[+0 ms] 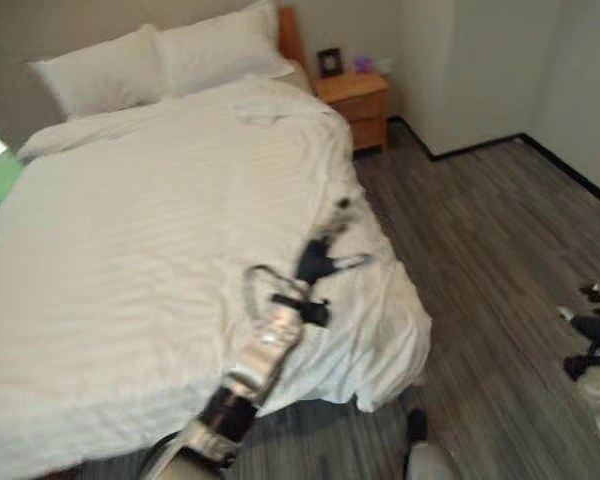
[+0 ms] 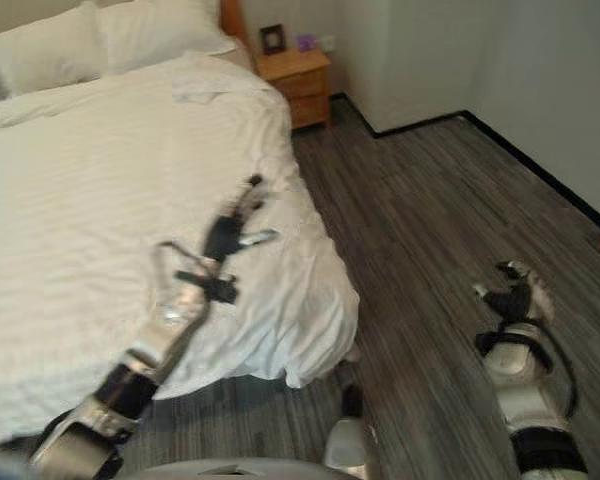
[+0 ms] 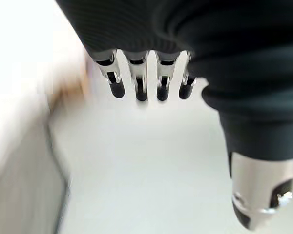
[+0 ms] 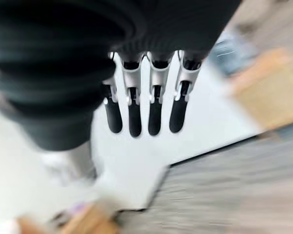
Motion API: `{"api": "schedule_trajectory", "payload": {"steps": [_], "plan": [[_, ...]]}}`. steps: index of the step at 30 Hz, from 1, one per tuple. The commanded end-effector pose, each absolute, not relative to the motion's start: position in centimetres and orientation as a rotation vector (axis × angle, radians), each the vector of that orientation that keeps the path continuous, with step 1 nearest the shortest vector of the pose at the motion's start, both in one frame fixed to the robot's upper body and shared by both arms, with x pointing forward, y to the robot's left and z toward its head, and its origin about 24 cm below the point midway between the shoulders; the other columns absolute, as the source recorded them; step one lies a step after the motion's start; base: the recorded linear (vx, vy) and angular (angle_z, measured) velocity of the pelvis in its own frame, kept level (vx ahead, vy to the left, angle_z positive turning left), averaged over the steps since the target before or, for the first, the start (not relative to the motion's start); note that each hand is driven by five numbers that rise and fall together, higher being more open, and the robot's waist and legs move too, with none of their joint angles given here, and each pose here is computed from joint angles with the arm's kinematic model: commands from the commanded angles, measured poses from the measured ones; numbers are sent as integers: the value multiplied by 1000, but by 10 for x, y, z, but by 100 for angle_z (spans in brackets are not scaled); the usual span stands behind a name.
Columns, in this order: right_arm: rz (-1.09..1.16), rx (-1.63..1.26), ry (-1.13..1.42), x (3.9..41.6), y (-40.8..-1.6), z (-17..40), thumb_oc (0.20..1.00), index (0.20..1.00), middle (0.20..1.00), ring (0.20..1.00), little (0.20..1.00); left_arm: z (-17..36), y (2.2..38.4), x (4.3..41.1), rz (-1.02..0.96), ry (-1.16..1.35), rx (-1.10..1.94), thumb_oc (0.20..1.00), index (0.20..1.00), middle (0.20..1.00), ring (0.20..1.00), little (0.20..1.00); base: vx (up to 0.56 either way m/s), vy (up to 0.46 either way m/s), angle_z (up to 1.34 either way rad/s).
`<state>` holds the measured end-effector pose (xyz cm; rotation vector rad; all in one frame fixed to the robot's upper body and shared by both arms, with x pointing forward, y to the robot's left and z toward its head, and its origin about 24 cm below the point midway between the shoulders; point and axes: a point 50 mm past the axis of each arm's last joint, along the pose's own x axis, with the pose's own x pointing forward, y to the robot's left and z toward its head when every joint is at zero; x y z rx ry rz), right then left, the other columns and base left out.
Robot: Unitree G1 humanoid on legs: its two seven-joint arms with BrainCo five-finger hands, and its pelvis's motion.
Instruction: Making the bed.
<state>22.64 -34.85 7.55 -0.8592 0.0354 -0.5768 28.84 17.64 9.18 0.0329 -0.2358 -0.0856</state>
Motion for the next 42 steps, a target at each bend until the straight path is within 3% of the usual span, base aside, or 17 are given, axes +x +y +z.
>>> {"api": "schedule_trajectory", "payload": {"steps": [1, 6, 8, 14, 22, 28, 33, 37, 42], "plan": [[-319, -546, -120, 257, -292, 78, 200, 200, 200, 200, 200, 76, 195, 277, -65, -204, 91, 1000, 1000, 1000, 1000, 1000, 21, 3, -4], [-177, -185, -130, 284, -251, 68, 200, 200, 200, 200, 200, 39, 234, 254, 75, -45, 130, 1000, 1000, 1000, 1000, 1000, 21, 7, 42], [-148, 162, -155, 305, -223, 68, 200, 200, 200, 200, 200, 10, 252, 235, 168, 78, 97, 1000, 1000, 1000, 1000, 1000, -12, 1, 86], [-110, 600, -231, 338, -185, 91, 200, 200, 200, 200, 200, -10, 260, 219, 247, 156, 14, 1000, 1000, 1000, 1000, 1000, -96, -5, 59], [-280, 696, -301, 356, -212, 110, 200, 200, 200, 200, 200, -10, 247, 227, 237, 119, -34, 1000, 1000, 1000, 1000, 1000, -133, 24, 30], [-574, 658, -92, 327, -267, 46, 200, 200, 200, 200, 200, -15, 219, 235, 155, 131, -92, 1000, 1000, 1000, 1000, 1000, -87, 115, 5], [-796, 555, 65, 256, -330, -7, 200, 200, 200, 200, 200, -14, 192, 245, -8, 149, -46, 1000, 1000, 1000, 1000, 1000, -11, 191, 5], [-804, 550, 85, 230, -334, -22, 200, 200, 200, 200, 200, -14, 175, 249, -96, 154, -21, 1000, 1000, 1000, 1000, 1000, 24, 105, -24], [-673, 448, 168, 222, -303, -36, 200, 200, 200, 200, 200, -9, 160, 255, -174, 153, 23, 1000, 1000, 1000, 1000, 1000, -111, 158, -104]]}}
